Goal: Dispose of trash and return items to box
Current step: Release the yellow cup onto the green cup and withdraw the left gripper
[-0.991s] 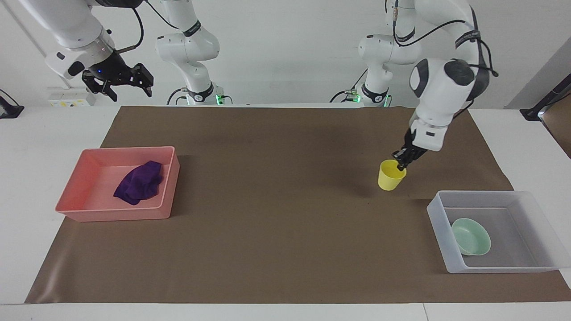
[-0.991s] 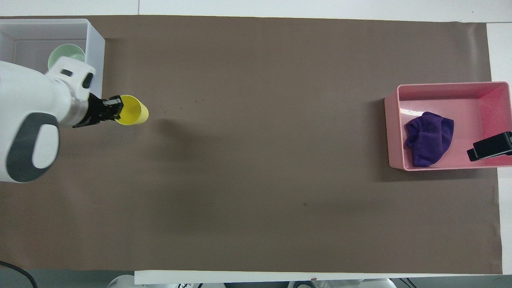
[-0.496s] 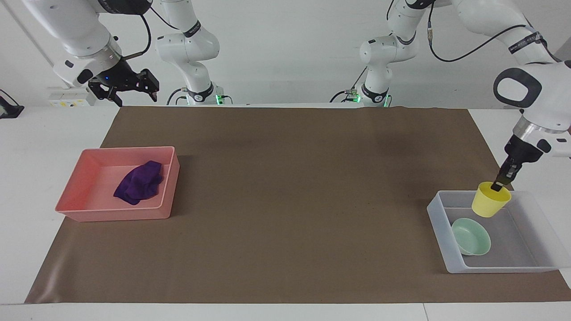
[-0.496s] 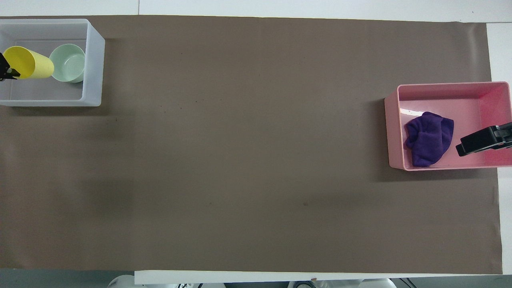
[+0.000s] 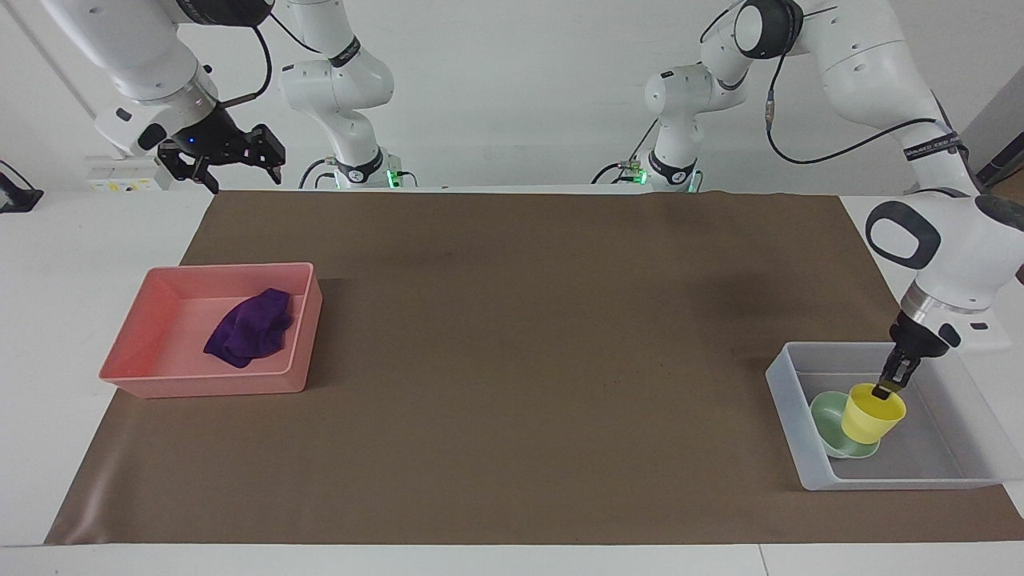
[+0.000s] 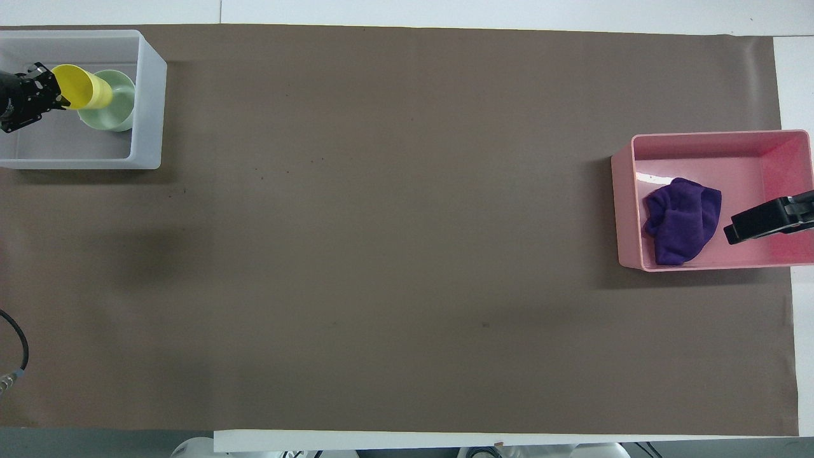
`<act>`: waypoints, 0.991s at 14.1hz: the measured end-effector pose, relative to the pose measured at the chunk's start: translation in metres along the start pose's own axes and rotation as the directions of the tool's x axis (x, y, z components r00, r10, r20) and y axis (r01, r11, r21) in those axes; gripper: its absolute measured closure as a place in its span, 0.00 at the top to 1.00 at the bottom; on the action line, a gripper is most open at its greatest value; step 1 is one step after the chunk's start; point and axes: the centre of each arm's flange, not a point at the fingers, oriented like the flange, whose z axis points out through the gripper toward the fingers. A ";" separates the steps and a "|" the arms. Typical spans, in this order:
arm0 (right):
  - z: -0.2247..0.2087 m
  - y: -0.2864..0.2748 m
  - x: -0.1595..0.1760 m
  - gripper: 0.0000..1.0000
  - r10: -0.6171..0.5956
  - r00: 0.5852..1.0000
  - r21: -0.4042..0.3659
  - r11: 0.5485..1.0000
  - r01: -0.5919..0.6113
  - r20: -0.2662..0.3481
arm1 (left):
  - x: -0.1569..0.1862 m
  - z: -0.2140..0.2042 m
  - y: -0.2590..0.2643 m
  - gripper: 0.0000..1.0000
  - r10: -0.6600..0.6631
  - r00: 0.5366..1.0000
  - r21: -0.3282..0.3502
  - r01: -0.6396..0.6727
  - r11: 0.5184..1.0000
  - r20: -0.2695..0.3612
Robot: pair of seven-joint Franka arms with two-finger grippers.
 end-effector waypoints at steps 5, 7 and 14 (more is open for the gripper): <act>-0.001 0.001 0.000 1.00 0.001 1.000 -0.001 1.000 -0.001 -0.007 | 0.004 -0.024 0.022 0.57 0.028 0.998 0.021 -0.029 0.999 0.064; -0.001 0.001 0.000 1.00 0.002 1.000 -0.001 1.000 -0.002 -0.007 | 0.004 -0.062 0.038 0.81 0.070 0.993 0.022 -0.073 0.997 0.095; -0.001 0.002 0.000 1.00 0.003 1.000 -0.001 1.000 -0.003 -0.007 | -0.134 -0.233 0.066 1.00 0.338 0.874 0.032 -0.371 0.928 0.348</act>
